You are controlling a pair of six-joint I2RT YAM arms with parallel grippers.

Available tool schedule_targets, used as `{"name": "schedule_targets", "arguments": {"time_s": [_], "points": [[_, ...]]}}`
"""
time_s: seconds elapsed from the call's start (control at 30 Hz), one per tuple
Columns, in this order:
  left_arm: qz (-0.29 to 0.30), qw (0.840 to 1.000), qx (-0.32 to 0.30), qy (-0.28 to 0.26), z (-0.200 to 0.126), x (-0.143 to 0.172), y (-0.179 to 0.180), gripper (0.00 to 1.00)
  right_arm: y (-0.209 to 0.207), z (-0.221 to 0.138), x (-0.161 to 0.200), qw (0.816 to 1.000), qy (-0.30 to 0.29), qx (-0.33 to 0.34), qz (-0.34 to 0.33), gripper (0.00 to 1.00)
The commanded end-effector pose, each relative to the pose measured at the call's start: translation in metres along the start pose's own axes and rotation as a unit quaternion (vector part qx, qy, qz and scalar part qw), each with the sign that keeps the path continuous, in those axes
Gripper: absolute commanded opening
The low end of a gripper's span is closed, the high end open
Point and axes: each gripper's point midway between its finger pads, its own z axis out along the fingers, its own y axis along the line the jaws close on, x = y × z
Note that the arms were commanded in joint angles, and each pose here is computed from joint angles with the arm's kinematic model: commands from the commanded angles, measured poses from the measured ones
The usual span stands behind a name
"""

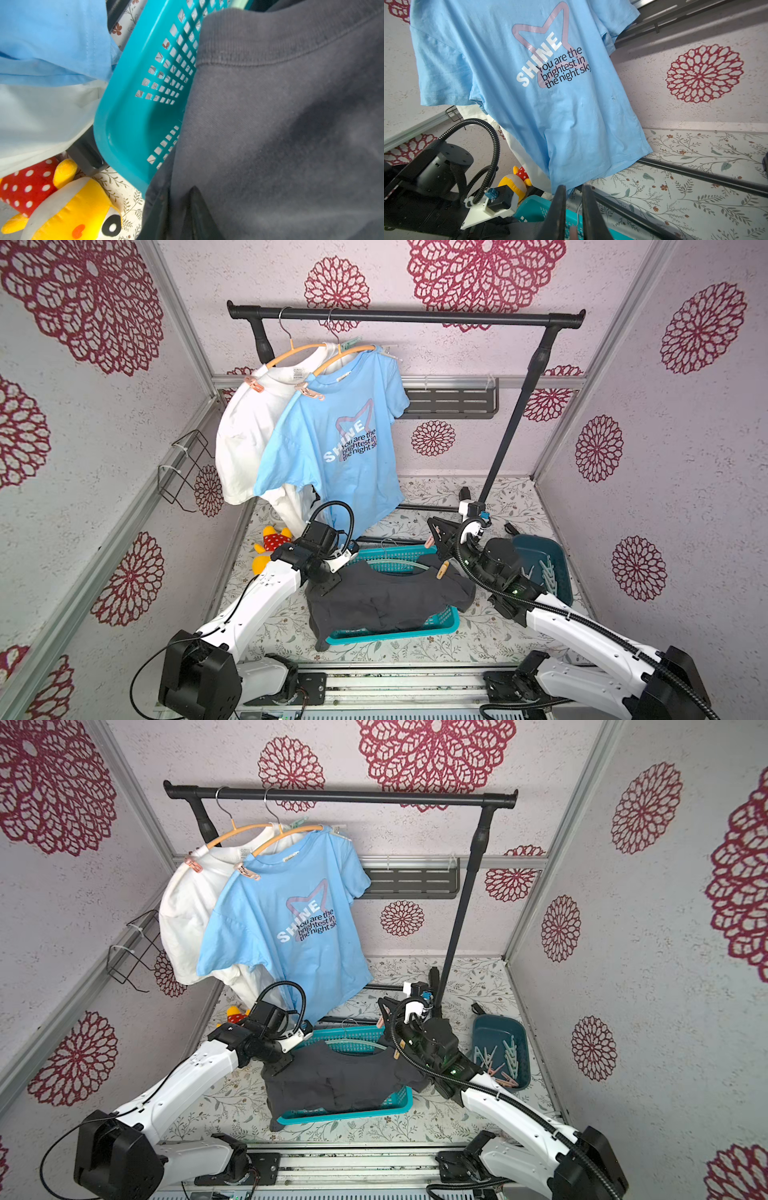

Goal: Use clothespins to secure the t-shirt on both sides of the hanger
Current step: Pick up the hanger from the basket.

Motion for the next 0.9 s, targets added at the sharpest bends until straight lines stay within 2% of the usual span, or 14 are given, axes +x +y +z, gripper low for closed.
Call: {"name": "schedule_targets", "arguments": {"time_s": [0.0, 0.03, 0.1, 0.2, 0.4, 0.57, 0.73, 0.87], "points": [[-0.004, 1.0, 0.004, -0.01, 0.006, -0.003, 0.001, 0.17, 0.009, -0.002, -0.019, 0.999, -0.033, -0.019, 0.005, 0.0], [-0.004, 1.0, 0.003, -0.012, 0.005, -0.003, 0.001, 0.15, 0.009, -0.002, -0.019, 0.999, -0.033, -0.02, 0.004, 0.0], [-0.002, 1.0, 0.004, -0.014, 0.006, -0.004, 0.001, 0.04, 0.01, -0.003, -0.02, 0.999, -0.035, -0.02, -0.001, 0.0], [-0.002, 1.0, 0.006, -0.022, 0.004, -0.006, -0.001, 0.01, 0.009, -0.006, -0.024, 0.999, -0.039, -0.016, -0.012, 0.0], [-0.005, 1.0, -0.006, -0.031, -0.002, -0.01, 0.004, 0.0, 0.012, -0.011, -0.033, 0.998, -0.051, -0.017, -0.028, 0.0], [0.001, 0.996, -0.048, -0.076, -0.032, -0.027, 0.019, 0.0, 0.024, -0.011, -0.046, 0.997, -0.048, -0.033, -0.048, 0.0], [0.055, 0.979, -0.104, -0.165, -0.074, -0.054, 0.027, 0.0, 0.043, -0.01, -0.061, 0.995, -0.037, -0.064, -0.068, 0.0], [0.123, 0.961, -0.151, -0.197, -0.101, -0.075, 0.031, 0.0, 0.063, -0.008, -0.079, 0.993, -0.03, -0.096, -0.068, 0.0]]}}
